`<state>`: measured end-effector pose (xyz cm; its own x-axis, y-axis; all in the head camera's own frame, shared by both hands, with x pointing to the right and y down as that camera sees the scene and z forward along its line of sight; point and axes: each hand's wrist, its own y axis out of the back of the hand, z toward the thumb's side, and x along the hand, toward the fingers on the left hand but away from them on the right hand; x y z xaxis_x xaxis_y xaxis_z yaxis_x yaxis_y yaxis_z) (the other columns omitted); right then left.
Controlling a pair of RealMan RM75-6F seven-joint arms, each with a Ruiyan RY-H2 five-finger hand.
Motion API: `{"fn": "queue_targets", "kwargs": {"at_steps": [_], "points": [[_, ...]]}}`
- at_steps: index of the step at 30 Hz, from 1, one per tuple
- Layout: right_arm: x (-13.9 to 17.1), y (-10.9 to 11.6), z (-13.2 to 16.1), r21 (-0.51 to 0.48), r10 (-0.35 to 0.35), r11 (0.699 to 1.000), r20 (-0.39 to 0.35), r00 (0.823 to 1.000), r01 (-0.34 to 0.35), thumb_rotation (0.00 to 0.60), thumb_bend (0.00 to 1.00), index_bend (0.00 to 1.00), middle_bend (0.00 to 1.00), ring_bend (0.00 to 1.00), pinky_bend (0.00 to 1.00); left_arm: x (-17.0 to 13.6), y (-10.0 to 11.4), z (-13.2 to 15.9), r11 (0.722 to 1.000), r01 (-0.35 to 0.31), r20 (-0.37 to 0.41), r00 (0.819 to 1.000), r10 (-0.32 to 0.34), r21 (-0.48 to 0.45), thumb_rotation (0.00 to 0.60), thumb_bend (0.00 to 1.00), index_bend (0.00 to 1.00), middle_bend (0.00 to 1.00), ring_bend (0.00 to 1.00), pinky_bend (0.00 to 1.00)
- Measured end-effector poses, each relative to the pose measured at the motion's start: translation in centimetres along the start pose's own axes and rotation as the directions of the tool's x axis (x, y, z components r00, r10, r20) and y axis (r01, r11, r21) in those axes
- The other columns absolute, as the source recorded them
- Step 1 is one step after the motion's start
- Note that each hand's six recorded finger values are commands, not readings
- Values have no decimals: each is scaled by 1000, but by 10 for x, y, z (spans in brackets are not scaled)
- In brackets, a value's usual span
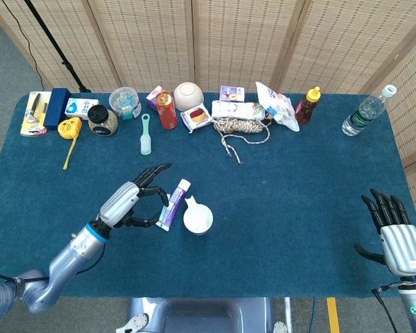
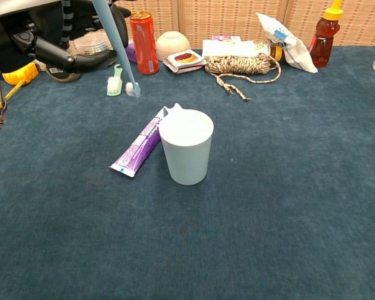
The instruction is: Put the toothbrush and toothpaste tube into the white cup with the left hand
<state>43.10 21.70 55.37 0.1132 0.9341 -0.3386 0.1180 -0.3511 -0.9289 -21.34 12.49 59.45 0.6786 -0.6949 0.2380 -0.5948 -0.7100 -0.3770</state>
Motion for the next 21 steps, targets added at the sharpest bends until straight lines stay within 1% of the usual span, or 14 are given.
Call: {"fn": "queue_targets", "kwargs": {"at_steps": [2,3,9,14,21], "points": [[0,0,0,0,1,1000,0,1000,-1,600,0,53,0,0,0,1,-8,5,998,27,4,1000,-27,-53,600,401,601,0,0,0],[0,0,0,0,1,1000,0,1000,-1,600,0,53,0,0,0,2,-10,7,998,33,7,999,-33,-62,600,401,601,0,0,0],[0,0,-1,-1,2,1000,2,1000,-2,600,0,52,0,0,0,8,-26,10,993,67,5,998,-67,-95,600,401,601,0,0,0],[0,0,-1,-4,3,1000,0,1000,-3,600,0,53,0,0,0,18,-37,8,988,84,-18,996,-87,-129,600,401,601,0,0,0],[-1,1,-3,-9,3,1000,7,1000,-3,600,0,53,0,0,0,35,-49,2,985,93,-44,994,-101,-144,600,401,601,0,0,0]]}}
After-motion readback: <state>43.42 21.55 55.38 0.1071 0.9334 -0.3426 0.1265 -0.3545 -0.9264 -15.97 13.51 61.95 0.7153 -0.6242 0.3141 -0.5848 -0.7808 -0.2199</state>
